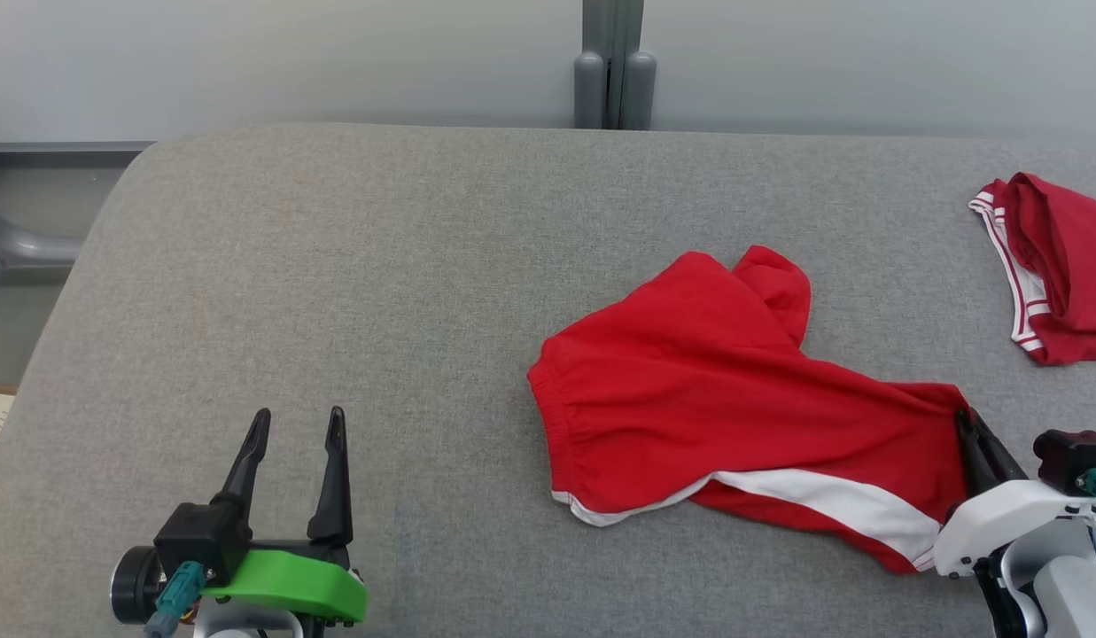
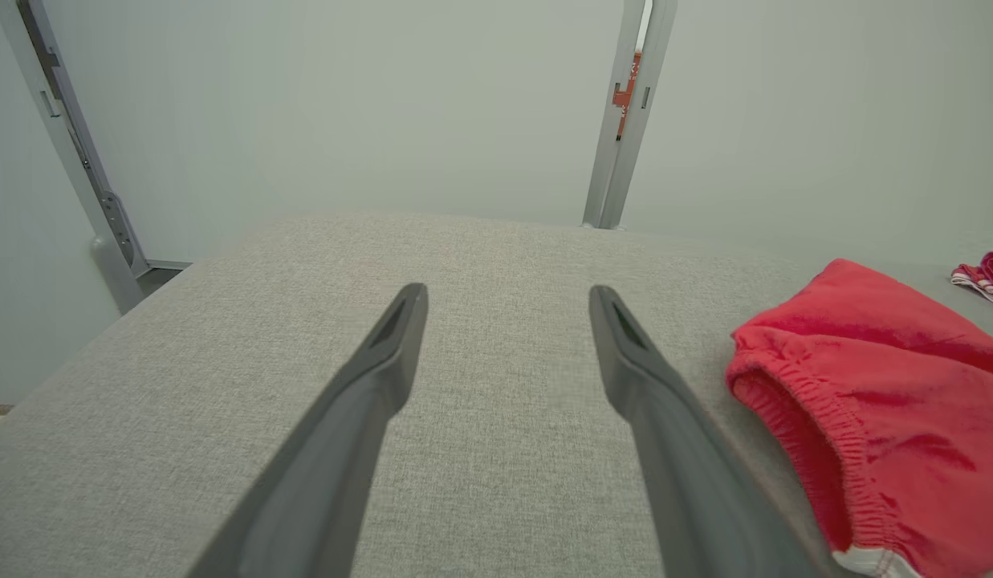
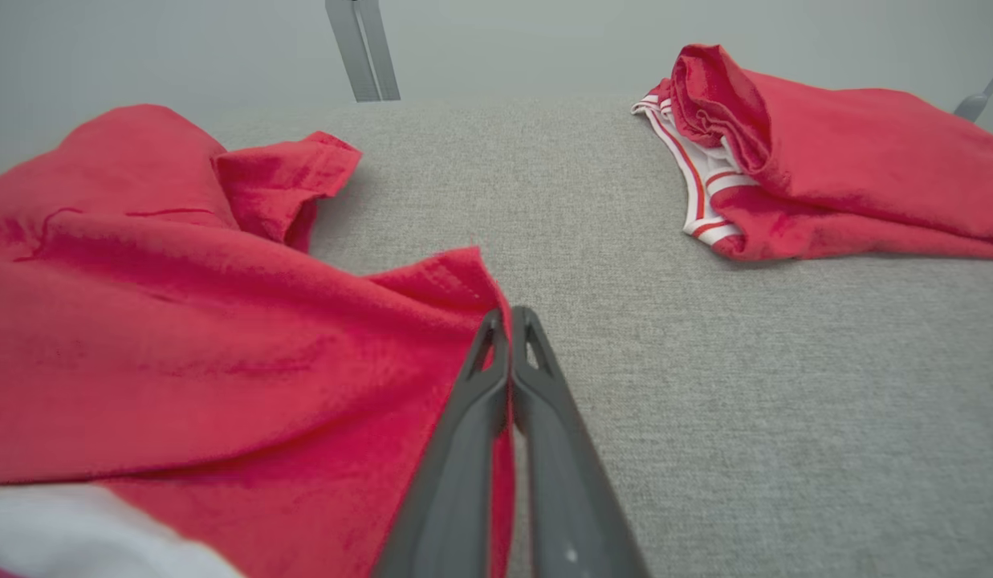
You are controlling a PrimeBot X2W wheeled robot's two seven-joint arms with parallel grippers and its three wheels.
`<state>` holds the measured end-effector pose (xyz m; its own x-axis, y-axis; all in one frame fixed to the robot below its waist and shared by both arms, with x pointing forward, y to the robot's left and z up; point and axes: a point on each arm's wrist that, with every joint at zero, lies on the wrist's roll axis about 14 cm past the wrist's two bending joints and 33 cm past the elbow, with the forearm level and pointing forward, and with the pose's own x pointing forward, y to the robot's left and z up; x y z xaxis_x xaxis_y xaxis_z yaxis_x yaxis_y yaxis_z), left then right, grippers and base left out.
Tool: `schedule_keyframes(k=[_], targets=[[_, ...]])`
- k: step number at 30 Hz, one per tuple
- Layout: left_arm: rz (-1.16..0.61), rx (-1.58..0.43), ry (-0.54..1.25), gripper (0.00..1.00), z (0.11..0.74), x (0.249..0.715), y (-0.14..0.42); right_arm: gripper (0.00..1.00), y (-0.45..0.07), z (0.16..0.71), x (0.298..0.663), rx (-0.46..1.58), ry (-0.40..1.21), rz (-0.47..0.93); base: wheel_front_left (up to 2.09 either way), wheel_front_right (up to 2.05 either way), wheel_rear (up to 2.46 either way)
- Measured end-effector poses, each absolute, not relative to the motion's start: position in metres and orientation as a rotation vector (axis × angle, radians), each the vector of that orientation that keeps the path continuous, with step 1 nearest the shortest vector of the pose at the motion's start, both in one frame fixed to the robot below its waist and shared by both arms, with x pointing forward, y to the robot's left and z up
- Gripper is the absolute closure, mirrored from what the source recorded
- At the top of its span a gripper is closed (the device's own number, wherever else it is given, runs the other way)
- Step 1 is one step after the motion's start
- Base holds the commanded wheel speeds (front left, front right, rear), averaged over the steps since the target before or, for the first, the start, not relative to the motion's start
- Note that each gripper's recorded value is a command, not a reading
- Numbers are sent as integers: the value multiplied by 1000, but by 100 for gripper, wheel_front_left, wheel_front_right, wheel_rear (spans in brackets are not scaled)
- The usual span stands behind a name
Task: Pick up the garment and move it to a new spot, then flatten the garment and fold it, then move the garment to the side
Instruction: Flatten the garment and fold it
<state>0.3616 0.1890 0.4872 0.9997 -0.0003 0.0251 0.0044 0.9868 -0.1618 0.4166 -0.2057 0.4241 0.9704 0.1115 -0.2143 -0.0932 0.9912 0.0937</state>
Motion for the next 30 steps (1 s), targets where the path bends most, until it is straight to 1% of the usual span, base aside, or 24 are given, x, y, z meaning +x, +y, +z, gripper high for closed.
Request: schedule_keyframes(k=[7,10,17,30], targets=[[-25,-166,-29,0,489,365,181,0,-206,451,420,89,131,101,0,0,0],[-31,-165,-34,0,491,367,180,0,-209,463,416,88,87,94,0,0,0],[-37,-161,-51,0,496,371,178,0,-206,489,398,99,-8,90,0,0,0],[-52,-151,-71,0,502,367,175,0,-187,514,360,134,-99,122,0,0,0]])
